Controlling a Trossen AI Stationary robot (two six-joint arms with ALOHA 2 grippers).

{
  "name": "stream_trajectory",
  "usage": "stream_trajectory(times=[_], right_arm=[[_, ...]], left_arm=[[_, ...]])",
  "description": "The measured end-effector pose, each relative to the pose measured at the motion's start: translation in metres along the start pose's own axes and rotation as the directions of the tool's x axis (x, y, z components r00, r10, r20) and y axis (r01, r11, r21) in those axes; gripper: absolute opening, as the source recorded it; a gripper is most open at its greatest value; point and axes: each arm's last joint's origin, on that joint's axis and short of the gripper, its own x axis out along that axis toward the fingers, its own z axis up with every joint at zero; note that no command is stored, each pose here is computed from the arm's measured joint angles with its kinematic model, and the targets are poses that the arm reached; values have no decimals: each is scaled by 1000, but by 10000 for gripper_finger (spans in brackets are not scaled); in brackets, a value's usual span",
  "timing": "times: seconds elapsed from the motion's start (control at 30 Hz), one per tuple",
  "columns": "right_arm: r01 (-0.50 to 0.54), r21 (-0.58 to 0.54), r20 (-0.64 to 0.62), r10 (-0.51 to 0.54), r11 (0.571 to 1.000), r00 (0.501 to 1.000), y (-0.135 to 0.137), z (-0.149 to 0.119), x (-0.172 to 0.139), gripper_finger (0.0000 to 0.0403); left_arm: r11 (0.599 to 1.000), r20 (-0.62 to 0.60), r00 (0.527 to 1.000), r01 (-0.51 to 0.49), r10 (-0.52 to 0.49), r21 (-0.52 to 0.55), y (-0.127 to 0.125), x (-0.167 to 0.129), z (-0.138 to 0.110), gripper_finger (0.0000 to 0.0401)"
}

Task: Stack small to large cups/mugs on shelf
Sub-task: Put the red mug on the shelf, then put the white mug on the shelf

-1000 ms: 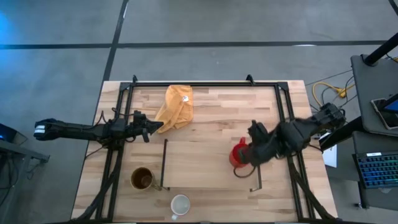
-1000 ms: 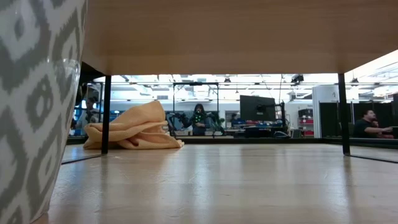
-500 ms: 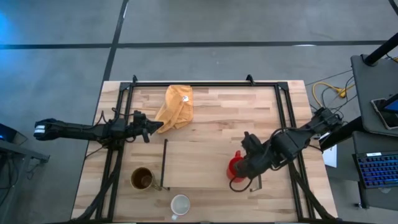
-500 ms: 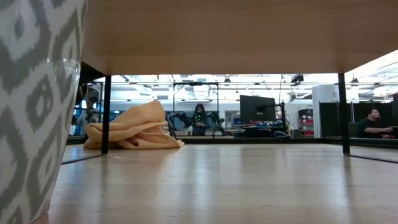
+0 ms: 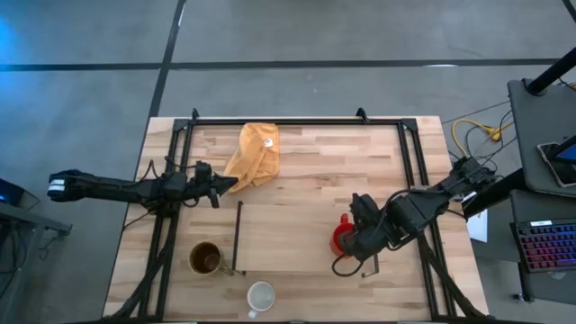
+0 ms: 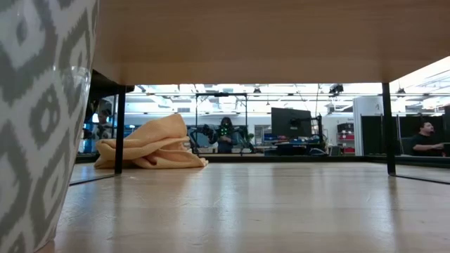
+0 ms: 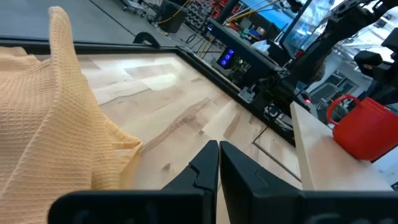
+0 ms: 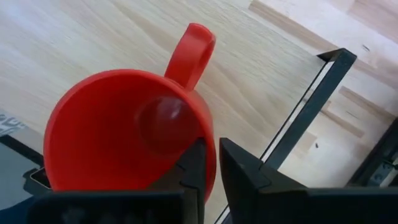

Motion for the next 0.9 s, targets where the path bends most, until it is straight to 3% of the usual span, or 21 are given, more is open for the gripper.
stream_trajectory(times=[0.23,0.53,0.73,0.9], right_arm=[[-49,10,10,49,999,999,-9,4,-17,41],[-168,22,123,164,986,979,-17,13,-48,41],[-263,-42,205,266,964,942,-10,19,-69,41],[-278,-78,250,288,958,924,-4,22,-75,41]], left_arm=[[1000,52,999,8,-7,-15,-2,0,4,0],[1000,60,998,5,-5,4,-8,3,11,0],[998,100,993,56,-54,-13,-11,4,14,0],[988,44,987,153,-153,-8,-15,3,15,0]])
